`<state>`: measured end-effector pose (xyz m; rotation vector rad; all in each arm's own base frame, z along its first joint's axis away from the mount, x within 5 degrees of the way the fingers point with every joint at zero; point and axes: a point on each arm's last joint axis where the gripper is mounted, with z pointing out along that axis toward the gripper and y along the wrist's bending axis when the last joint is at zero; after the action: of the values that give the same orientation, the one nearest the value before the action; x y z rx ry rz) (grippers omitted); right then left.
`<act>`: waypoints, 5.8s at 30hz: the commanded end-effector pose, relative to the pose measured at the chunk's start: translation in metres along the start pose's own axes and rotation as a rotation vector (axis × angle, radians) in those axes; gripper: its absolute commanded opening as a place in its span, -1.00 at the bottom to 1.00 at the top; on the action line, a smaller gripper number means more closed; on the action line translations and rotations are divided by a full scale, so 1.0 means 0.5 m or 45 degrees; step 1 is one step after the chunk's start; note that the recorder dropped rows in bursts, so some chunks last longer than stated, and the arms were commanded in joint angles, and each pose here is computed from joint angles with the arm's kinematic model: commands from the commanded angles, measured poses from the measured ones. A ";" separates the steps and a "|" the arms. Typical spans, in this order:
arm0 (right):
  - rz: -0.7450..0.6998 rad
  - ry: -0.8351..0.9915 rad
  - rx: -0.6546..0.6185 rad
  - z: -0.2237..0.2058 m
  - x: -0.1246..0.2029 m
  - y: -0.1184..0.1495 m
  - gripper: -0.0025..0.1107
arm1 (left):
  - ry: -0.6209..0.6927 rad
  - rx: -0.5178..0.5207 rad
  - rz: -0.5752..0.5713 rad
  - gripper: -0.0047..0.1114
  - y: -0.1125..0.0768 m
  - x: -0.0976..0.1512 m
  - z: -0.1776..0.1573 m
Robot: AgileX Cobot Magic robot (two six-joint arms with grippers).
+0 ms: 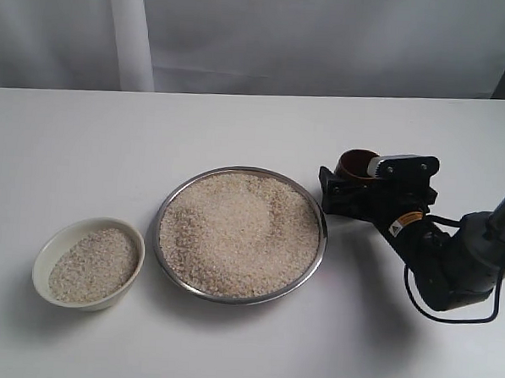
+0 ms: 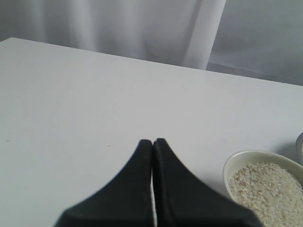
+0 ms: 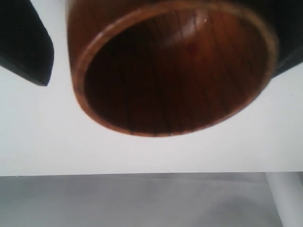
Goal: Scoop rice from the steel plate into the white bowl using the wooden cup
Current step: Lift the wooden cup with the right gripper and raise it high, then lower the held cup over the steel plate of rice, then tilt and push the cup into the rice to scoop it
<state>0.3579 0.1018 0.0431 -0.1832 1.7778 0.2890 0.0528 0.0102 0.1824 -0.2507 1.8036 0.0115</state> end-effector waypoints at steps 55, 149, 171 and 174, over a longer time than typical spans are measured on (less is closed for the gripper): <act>-1.460 0.655 -0.221 -0.295 -0.527 0.214 -0.96 | -0.007 0.013 -0.007 -0.92 -0.001 -0.002 0.000; -2.385 1.153 -0.546 0.015 -0.112 0.431 -0.96 | -0.007 0.013 -0.007 -0.92 -0.001 -0.002 0.000; -1.984 1.000 -0.706 -0.001 -0.135 0.472 -0.96 | -0.007 0.013 -0.007 -0.92 -0.001 -0.002 0.000; -1.905 1.003 -0.721 0.001 -0.134 0.471 -0.96 | -0.007 0.013 -0.007 -0.92 -0.001 -0.002 0.000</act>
<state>0.3092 0.3196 0.1293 -2.1785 1.6978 -0.5691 0.0528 0.0102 0.1824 -0.2507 1.8036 0.0115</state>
